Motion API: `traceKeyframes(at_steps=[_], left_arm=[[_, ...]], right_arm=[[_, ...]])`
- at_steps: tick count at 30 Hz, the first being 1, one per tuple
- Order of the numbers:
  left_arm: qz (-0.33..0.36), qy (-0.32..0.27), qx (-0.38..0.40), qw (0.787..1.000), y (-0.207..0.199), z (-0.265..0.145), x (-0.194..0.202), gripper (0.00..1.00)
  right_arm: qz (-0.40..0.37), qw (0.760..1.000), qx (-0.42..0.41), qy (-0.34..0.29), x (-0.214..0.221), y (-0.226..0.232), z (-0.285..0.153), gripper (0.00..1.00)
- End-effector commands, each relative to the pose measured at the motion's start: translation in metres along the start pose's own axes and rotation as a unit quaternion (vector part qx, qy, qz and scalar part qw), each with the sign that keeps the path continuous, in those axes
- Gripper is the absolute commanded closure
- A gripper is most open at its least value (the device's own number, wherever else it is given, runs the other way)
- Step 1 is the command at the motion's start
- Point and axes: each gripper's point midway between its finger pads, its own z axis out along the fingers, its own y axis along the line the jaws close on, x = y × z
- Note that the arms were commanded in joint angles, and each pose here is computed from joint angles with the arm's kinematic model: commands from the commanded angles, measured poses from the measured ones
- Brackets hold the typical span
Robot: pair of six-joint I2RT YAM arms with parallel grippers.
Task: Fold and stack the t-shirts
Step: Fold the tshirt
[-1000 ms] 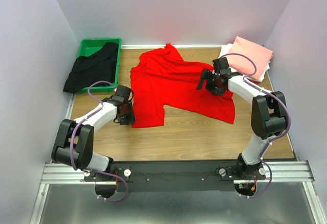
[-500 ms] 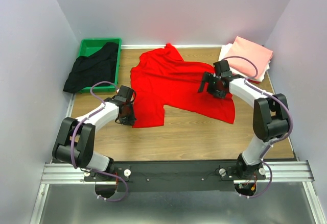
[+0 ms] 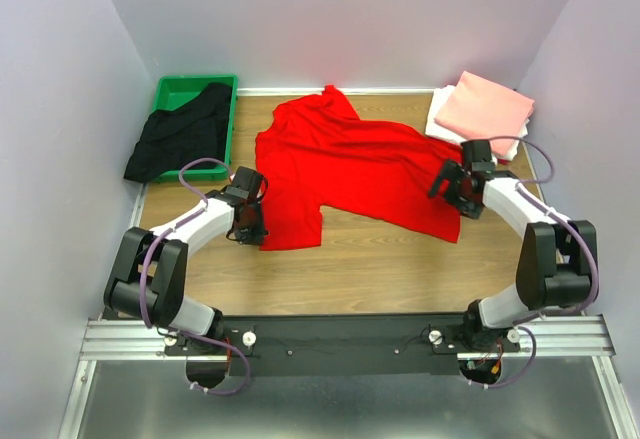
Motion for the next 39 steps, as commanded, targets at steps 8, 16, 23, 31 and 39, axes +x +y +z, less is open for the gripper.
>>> traceKeyframes(at_steps=[8,16,23,31,39], left_arm=[[0.017,0.008,0.013,1.0,-0.003,0.002,0.005,1.0],[0.022,0.008,0.011,1.0,-0.003,0.0,0.004,1.0],[0.027,0.008,0.007,1.0,-0.002,0.0,0.002,1.0],[0.029,0.003,0.005,1.0,-0.003,-0.002,-0.003,1.0],[0.023,-0.005,0.005,1.0,-0.004,-0.002,-0.006,1.0]], right_arm=[[0.068,0.992,0.096,0.039,0.033,-0.079,-0.012,0.14],[0.082,0.988,0.117,0.063,0.053,-0.089,-0.016,0.29],[0.091,0.984,0.126,0.081,0.07,-0.095,-0.017,0.4],[0.098,0.982,0.132,0.097,0.081,-0.097,-0.014,0.56],[0.098,0.98,0.136,0.105,0.084,-0.099,-0.012,0.81]])
